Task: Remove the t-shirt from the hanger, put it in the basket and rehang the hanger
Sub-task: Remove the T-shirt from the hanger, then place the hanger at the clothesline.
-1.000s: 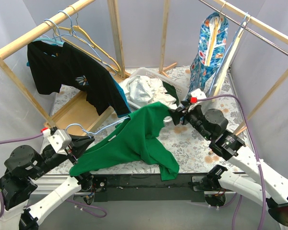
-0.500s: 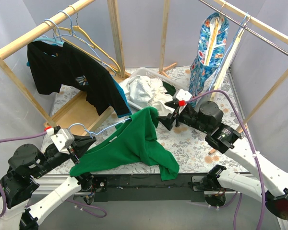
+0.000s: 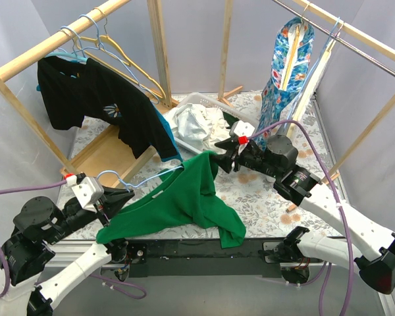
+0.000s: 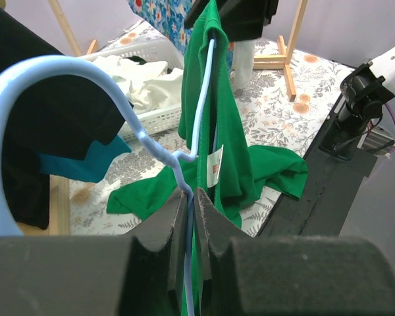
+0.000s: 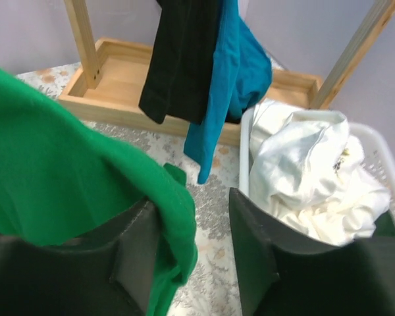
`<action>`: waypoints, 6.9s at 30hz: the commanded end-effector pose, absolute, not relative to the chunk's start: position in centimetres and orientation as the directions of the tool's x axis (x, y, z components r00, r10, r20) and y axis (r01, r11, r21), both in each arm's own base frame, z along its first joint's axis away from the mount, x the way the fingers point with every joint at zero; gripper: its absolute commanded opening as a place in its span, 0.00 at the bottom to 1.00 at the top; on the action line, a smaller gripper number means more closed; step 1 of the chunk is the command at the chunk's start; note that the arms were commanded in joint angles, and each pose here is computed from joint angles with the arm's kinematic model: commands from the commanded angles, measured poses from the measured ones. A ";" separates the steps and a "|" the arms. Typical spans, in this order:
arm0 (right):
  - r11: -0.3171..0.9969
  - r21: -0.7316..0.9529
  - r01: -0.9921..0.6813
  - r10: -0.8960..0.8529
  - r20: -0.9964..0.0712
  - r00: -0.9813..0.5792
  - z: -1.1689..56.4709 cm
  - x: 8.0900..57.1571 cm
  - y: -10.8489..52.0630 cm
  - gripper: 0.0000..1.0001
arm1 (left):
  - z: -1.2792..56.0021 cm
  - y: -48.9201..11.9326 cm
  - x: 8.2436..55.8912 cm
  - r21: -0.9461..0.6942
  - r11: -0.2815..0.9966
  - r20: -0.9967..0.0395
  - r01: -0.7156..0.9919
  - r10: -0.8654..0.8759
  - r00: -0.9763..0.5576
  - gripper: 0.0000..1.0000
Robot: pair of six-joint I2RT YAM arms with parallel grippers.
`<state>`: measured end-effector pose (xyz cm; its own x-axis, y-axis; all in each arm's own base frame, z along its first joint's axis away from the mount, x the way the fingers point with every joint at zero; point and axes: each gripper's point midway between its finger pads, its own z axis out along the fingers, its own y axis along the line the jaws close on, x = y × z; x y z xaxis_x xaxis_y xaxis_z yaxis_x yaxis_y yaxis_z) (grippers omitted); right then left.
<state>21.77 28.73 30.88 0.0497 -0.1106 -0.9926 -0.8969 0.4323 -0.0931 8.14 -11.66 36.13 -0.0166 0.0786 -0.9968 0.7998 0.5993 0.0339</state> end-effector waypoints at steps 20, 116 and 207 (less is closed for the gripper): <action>0.871 0.039 -0.489 0.066 -0.997 0.037 34.6 28.7 21.4 0.01 | 36.4 -11.7 7.9 0.007 0.598 -0.996 0.801 0.079 -0.051 0.00; 0.153 -0.253 -0.955 -0.259 -0.943 0.209 35.2 14.2 25.9 0.01 | 34.3 -15.6 14.0 0.092 0.615 -0.988 0.783 0.155 -0.005 0.71; 0.178 -0.211 -0.961 0.213 -0.945 0.247 49.6 28.4 52.0 0.01 | 26.1 -5.9 21.4 0.086 0.987 -0.976 0.135 0.111 -0.187 0.98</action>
<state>28.55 51.60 46.31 0.2273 0.1214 -0.9662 -0.9681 0.1355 -0.2107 21.44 -6.28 25.99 -0.2059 0.1166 -0.9716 0.1492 0.9850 0.0866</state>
